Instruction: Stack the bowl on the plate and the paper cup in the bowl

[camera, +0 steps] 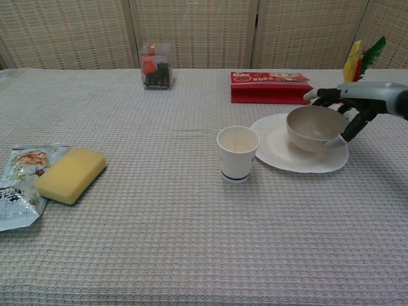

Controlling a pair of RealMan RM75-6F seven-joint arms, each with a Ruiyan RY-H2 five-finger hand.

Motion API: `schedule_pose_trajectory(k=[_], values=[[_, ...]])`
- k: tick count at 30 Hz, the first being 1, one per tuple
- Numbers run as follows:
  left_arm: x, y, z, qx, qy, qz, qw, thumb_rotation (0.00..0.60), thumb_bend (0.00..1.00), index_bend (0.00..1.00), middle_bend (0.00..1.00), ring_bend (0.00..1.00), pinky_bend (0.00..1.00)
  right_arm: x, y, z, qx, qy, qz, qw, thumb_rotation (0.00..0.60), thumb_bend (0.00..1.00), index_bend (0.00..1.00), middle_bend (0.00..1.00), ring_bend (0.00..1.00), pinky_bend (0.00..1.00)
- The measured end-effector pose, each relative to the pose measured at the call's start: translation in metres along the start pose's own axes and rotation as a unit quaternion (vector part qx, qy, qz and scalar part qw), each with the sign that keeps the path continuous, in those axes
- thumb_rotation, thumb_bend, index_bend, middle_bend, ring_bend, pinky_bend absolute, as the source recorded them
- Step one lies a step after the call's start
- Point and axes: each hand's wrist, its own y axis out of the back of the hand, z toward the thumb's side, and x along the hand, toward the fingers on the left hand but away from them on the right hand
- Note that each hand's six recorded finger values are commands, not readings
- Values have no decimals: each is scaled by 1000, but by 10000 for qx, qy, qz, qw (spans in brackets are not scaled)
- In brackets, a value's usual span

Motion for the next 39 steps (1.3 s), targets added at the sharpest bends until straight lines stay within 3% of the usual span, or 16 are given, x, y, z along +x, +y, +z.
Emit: schedule_pose_trajectory(k=[6,10,17,26,32,39], values=[[-1,2,-1,-16,10,28,10000,600,314,0,0,0,259,-5,-4,2,-109,29,13,9999,600,131,11,104,98,174],[-1,2,-1,-13,9,29,10000,600,314,0,0,0,259,-5,-5,3,-178,35,107,9998,600,75,0,45,77,152],[0,0,0,11,-15,-11,10000,600,314,0,0,0,259,3,9,3,-176,30,227,9996,600,19,0,0,1,39],[0,-1,0,24,12,-6,10000,600,314,0,0,0,259,28,33,12,-138,222,180,9995,600,18,0,0,0,10],[0,-3,4,42,-31,-42,10000,600,314,0,0,0,259,61,54,36,-73,553,142,9983,600,18,0,0,0,0],[2,-5,5,9,-46,-75,10000,600,314,0,0,0,259,78,44,83,3,1070,519,9929,600,18,0,0,0,0]])
